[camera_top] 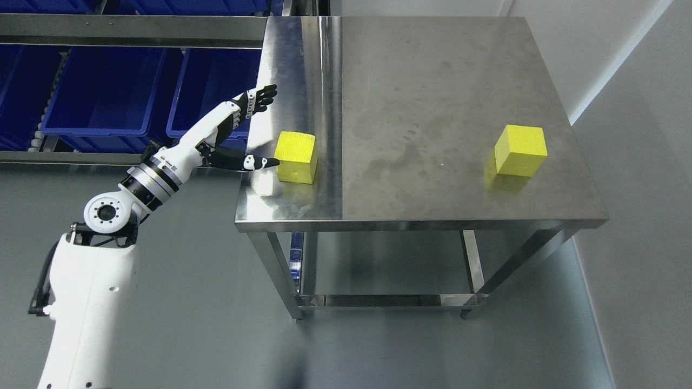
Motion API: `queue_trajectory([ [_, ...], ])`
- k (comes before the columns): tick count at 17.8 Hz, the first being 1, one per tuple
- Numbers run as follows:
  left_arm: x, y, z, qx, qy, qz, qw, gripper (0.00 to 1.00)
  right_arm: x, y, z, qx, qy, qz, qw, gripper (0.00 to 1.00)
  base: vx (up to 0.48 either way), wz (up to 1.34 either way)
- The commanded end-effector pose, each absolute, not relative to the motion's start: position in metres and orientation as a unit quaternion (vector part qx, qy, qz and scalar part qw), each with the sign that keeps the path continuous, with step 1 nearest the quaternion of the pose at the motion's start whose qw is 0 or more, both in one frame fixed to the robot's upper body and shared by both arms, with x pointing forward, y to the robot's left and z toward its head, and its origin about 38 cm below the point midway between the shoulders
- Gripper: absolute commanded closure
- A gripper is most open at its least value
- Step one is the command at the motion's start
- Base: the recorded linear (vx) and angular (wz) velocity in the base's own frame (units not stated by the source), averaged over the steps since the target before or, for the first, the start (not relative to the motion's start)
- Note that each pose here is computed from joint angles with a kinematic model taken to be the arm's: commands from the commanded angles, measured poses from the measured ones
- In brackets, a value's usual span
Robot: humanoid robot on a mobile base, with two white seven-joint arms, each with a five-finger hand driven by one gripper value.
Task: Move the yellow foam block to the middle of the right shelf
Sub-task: 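Close the left hand around the yellow foam cube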
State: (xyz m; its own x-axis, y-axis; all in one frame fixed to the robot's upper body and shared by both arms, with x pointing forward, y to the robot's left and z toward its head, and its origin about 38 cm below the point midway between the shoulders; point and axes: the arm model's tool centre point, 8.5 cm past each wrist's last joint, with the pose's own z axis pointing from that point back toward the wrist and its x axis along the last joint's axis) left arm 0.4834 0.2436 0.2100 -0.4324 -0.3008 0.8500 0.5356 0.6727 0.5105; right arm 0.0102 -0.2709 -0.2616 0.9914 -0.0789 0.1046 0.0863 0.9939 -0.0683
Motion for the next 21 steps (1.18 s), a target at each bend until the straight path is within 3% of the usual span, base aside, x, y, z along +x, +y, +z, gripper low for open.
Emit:
queue_trajectory([
  [1,0.499,0.199,0.179,-0.144,-0.711,-0.412,0.552,0.02,0.017,-0.283,-0.261,-0.046,-0.06,-0.041,0.996,0.0,0.055,-0.07],
  [14,0.5,0.188,0.163,-0.157,-0.687,-0.429,0.566,0.05,0.017,-0.283,-0.261,-0.046,-0.06,-0.041,0.996,0.0,0.0,-0.01],
  [15,0.5,0.19,0.163,-0.157,-0.687,-0.428,0.567,0.08,0.017,-0.283,-0.261,-0.046,-0.06,-0.041,0.996,0.0,-0.002,0.01],
  [20,0.502,0.204,0.172,-0.172,-0.708,-0.392,0.562,0.55,0.017,-0.283,-0.261,-0.046,-0.06,-0.041,0.996,0.0,0.0,0.0],
  [21,0.502,0.204,0.174,-0.179,-0.713,-0.384,0.559,0.6,0.017,-0.283,-0.261,-0.046,-0.06,-0.041,0.996,0.0,0.0,0.0],
])
